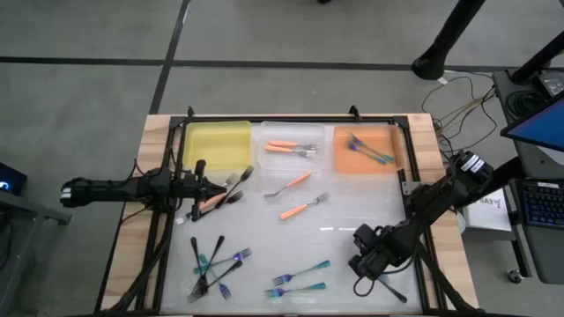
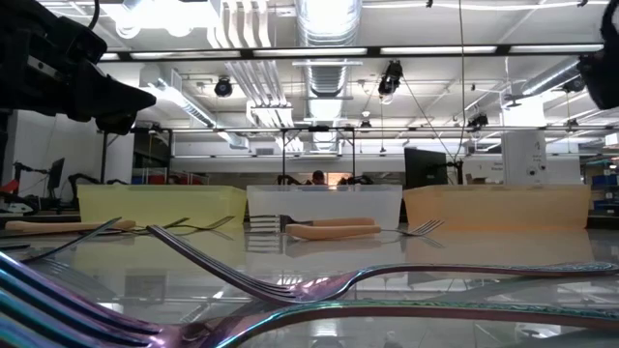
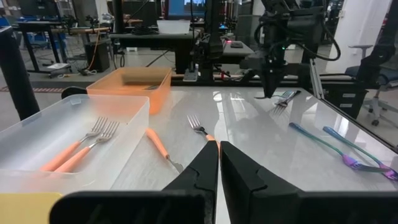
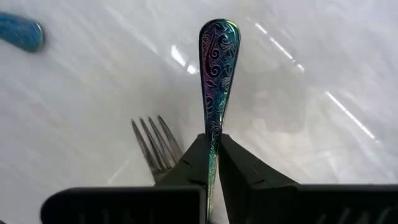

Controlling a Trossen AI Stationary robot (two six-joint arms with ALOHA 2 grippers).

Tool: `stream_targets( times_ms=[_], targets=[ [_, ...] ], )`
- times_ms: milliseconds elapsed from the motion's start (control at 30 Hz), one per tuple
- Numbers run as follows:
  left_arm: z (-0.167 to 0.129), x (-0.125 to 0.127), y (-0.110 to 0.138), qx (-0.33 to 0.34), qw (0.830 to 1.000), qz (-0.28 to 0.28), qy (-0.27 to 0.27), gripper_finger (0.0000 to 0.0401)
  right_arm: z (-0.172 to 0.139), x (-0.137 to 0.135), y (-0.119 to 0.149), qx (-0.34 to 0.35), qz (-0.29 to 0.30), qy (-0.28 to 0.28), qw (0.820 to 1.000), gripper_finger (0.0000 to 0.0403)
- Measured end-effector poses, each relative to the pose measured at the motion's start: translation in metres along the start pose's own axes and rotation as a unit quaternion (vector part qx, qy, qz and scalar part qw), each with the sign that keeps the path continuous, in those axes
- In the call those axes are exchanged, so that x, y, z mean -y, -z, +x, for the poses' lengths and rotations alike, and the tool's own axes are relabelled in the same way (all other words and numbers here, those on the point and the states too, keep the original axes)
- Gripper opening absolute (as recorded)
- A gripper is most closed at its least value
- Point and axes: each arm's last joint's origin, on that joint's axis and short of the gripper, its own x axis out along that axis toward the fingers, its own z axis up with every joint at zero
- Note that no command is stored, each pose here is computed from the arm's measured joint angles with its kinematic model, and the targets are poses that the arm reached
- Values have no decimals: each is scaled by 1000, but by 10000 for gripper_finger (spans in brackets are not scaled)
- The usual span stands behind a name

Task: Sort silverware by color (type)
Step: Put the iridescent fork into the orange bin

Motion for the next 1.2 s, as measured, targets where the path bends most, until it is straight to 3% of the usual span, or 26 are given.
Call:
stream_targets(
  times_ms=[300, 600, 967, 1200],
  targets=[
    [0, 0, 0, 0, 1000, 0, 0, 0, -8, 10, -24, 52, -32, 35, 997, 9],
    [0, 0, 0, 0, 1000, 0, 0, 0, -27, 29, -74, 63, -70, 57, 994, 9],
    [0, 0, 0, 0, 1000, 0, 0, 0, -70, 86, -148, 129, -58, 51, 989, 9],
    [0, 0, 0, 0, 1000, 0, 0, 0, -82, 125, -186, 178, -127, 140, 966, 11]
  ],
)
